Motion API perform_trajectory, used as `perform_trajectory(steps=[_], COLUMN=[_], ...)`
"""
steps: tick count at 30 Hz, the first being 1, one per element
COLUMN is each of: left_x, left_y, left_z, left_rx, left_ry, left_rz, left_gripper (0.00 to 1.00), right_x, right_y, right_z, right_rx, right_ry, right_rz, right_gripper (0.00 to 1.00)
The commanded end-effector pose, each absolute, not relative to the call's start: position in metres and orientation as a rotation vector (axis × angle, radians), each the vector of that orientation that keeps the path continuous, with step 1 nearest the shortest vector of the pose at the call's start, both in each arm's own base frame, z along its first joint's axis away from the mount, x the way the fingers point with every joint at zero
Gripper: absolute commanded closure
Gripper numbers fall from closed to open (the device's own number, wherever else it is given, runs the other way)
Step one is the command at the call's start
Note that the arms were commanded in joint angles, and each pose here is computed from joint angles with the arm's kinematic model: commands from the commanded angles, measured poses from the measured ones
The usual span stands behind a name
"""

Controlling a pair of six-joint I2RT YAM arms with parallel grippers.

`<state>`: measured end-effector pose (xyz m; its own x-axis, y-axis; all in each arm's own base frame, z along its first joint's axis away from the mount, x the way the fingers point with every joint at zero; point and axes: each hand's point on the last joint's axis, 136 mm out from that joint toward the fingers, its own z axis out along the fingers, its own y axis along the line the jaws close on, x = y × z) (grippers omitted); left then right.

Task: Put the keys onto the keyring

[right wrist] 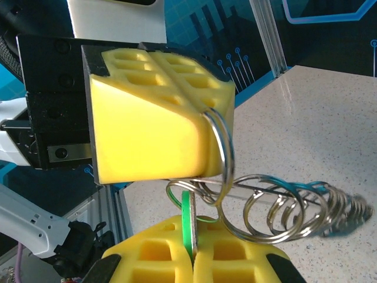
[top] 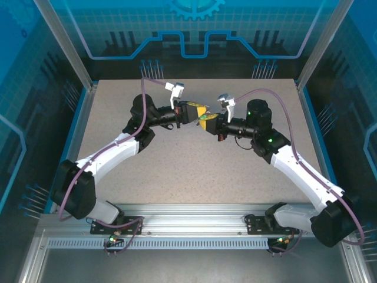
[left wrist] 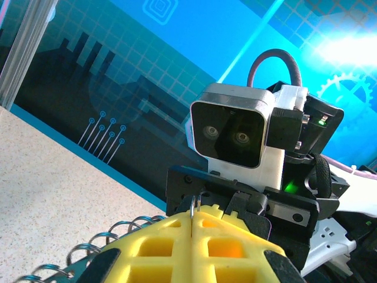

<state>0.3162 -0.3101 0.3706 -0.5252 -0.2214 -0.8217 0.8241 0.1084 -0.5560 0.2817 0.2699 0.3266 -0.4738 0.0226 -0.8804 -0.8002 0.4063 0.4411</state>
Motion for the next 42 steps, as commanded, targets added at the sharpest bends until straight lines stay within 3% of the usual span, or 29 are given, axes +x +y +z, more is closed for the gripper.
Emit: perform_trajectory(steps=[1,14,33,36,39,42], left_x=[0.305,0.307,0.311,0.313,0.316,0.319], left_y=[-0.306,-0.299,-0.299,-0.298,-0.297,-0.296], left_z=[0.396,0.403,0.397,0.396,0.394,0.393], left_rx=[0.638,0.573,0.524,0.51,0.486,0.458], left_ry=[1.436,1.409,1.417,1.421,1.427,1.43], left_rz=[-1.539,-1.524,-1.525,-1.519,-1.512,-1.504], left_gripper=[1.0,1.0,1.0,1.0,1.0,1.0], right_x=[0.278,0.288,0.271,0.273,0.273,0.272], right_y=[0.272,0.251,0.278,0.266,0.249,0.225], right_z=[0.321,0.308,0.308,0.31,0.316,0.328], right_rx=[-0.697,-0.598,-0.718,-0.677,-0.626,-0.565], right_ry=[1.81,1.853,1.855,1.857,1.85,1.823], right_rz=[1.178,1.153,1.221,1.209,1.192,1.162], right_gripper=[1.0,1.0,1.0,0.89,0.71,0.62])
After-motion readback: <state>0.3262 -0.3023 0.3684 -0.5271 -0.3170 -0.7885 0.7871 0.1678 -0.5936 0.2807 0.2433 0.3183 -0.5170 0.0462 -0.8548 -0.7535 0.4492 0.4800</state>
